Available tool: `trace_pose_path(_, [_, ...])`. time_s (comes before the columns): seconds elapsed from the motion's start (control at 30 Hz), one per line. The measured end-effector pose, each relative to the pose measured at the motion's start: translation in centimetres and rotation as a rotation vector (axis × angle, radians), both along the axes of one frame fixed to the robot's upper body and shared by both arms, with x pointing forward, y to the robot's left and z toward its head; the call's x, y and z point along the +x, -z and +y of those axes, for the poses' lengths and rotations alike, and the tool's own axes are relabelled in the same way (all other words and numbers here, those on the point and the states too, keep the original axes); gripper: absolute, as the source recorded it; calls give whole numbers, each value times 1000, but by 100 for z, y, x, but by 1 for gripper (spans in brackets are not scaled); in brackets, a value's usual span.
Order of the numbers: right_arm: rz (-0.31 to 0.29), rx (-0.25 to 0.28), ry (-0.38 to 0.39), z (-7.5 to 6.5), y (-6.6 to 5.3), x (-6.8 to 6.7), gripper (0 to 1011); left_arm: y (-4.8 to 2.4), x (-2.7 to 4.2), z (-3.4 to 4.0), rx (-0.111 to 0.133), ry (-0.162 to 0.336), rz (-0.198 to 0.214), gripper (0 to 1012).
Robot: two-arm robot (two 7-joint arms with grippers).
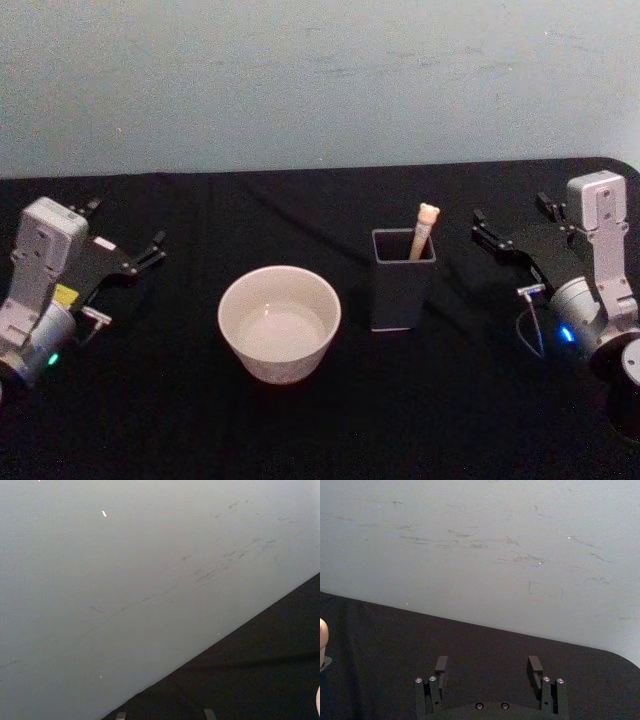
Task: Pick up the stirring spoon with one hand, stir inside the cup, then place it back in its original position.
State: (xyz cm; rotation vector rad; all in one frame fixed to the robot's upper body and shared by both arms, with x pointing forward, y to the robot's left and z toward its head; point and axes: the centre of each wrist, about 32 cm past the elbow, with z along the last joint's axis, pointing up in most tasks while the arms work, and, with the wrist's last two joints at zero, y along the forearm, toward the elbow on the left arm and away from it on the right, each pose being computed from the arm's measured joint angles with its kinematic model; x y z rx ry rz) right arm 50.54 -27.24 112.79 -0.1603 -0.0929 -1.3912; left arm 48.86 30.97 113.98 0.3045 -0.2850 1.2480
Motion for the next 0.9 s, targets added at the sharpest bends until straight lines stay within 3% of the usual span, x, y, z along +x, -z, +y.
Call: trace_pose_path(0.9, [0,0,0,0,0,0,1002,0,0,0,0,0,0,1001])
